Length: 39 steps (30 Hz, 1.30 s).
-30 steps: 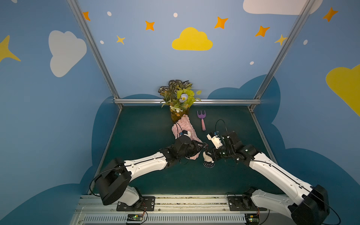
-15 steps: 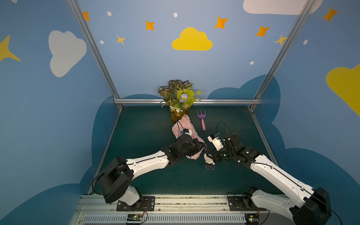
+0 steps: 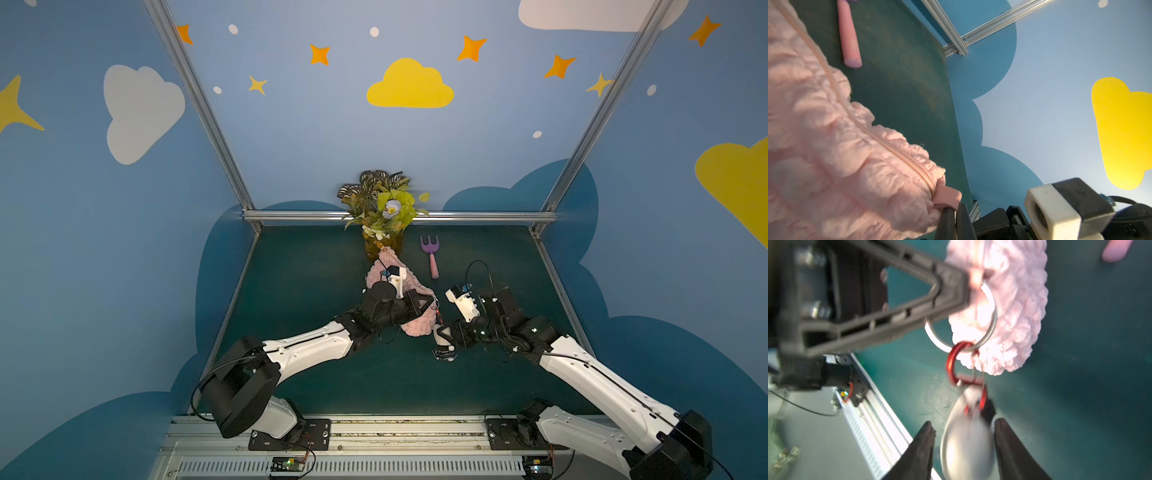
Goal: Remove the decoration from the bag
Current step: Pick up the decoration item from the bag, then adjust the decoration item in the bag.
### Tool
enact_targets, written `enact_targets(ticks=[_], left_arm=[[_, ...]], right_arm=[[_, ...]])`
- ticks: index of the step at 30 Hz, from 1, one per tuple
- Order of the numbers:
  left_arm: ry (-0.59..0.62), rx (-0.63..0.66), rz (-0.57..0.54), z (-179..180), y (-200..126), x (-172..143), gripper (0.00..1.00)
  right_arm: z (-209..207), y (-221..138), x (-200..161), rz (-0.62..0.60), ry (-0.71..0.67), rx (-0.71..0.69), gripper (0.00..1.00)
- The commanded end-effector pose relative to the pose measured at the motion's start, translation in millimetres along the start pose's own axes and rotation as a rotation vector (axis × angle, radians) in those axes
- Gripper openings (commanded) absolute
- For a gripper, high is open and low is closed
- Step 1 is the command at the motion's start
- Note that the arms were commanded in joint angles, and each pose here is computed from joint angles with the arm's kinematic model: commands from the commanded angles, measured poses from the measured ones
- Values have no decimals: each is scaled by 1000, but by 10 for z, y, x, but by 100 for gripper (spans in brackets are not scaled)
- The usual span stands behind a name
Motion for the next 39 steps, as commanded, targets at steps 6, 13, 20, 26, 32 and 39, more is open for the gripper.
enact_targets(ticks=[6,13,20,26,32,39], left_arm=[[235,-311,50,-518,-247,338,2],[287,-409,135,-614,-399,564,2],[324,-512,225,-830,-539,786,2],[343,-565,279,-916,-586,965,2],[347,-582,306,-886,-558,1024,3],[372,-518,248,-830,-571,1046,2]], right_arm=[[87,-154,167,-139,-31,35,70],[253,-406,426,-286,-72,176,75],[260,-647,728,-365,-84,289,75],[262,-795,1099,-438,-104,389,74],[297,-857,1359,-437,-127,461,72],[318,-899,1414,-432,-109,467,69]])
Point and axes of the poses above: each gripper's point midway between its finger pads, its own y axis out along the fingers, its own z axis along the line the jaws close on, x = y × z, the point moved 4 cm from there along -y, back along the fingers, and after that the axes turned 1 degree about -y, right-handed, at the moved point
